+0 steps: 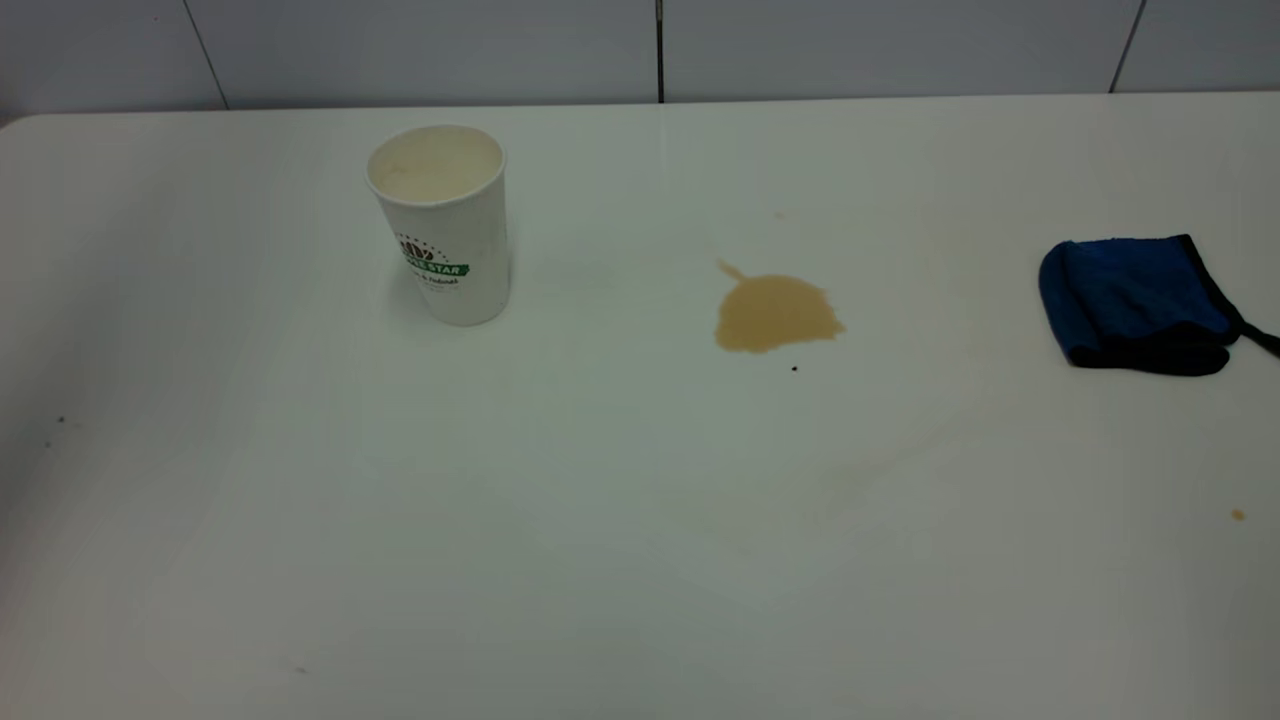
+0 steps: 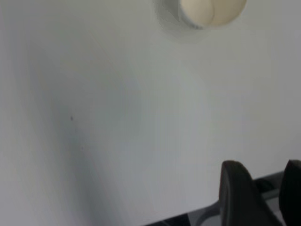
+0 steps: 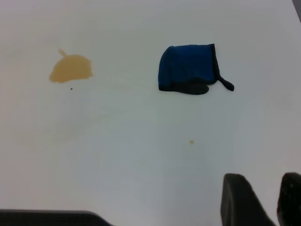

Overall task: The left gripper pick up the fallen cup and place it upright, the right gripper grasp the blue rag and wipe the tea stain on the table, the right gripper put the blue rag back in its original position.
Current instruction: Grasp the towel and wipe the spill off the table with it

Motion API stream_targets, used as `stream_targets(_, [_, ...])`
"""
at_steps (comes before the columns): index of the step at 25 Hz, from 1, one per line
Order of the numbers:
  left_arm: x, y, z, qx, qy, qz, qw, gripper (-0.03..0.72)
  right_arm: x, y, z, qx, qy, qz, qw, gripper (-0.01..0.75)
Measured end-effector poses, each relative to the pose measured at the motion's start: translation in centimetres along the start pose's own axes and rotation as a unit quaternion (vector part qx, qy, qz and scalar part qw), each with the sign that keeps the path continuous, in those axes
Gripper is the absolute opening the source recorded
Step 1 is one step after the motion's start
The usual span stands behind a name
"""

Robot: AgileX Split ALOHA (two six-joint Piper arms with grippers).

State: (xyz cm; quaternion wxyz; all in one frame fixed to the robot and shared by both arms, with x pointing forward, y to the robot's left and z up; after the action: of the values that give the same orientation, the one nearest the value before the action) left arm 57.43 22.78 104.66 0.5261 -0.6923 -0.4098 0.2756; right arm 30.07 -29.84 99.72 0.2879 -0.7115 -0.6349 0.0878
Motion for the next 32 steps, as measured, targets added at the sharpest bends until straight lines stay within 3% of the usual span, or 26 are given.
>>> stream_targets(11, [-4.1,4.7,15.5,0.172,-0.009,0.027,0.985,0.239,0.0,0.0,0.0,0.0,0.0,0.0,1.0,0.238])
stream_targets(15, [-5.7,4.8,19.8,0.188,-0.01,0.032,0.982,0.239,0.0,0.0,0.0,0.0,0.0,0.0,1.0,0.238])
stream_targets(19, [-6.5,2.8,22.3,0.123,-0.027,0.013,0.992,0.239,0.0,0.0,0.0,0.0,0.0,0.0,1.0,0.238])
stream_targets(23, [-6.5,-0.5,23.9,-0.002,-0.06,-0.047,0.997,0.239,0.0,0.0,0.0,0.0,0.0,0.0,1.0,0.238])
stream_targets(26, [-6.9,-2.9,25.0,-0.094,-0.085,-0.094,0.988,0.239,0.0,0.0,0.0,0.0,0.0,0.0,1.0,0.238])
stream_targets(32, [-8.0,-5.8,27.3,-0.211,-0.121,-0.172,0.955,0.239,0.0,0.0,0.0,0.0,0.0,0.0,1.0,0.238])
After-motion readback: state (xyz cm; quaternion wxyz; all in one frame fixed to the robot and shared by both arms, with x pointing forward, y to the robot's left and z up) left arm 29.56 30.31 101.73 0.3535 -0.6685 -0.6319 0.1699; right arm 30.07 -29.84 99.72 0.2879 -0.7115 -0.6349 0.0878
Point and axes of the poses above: a point on each arm's last joint axis where the gripper is mounted, y pointing out along that axis toward the gripper, x along the wrist's bending axis when the last joint is at zero, z = x × y, the point moved 8 cm from there along y, pointing out along that axis toward the gripper, and after that the axes turned 15 degrees about y, right-handed, at the moved point
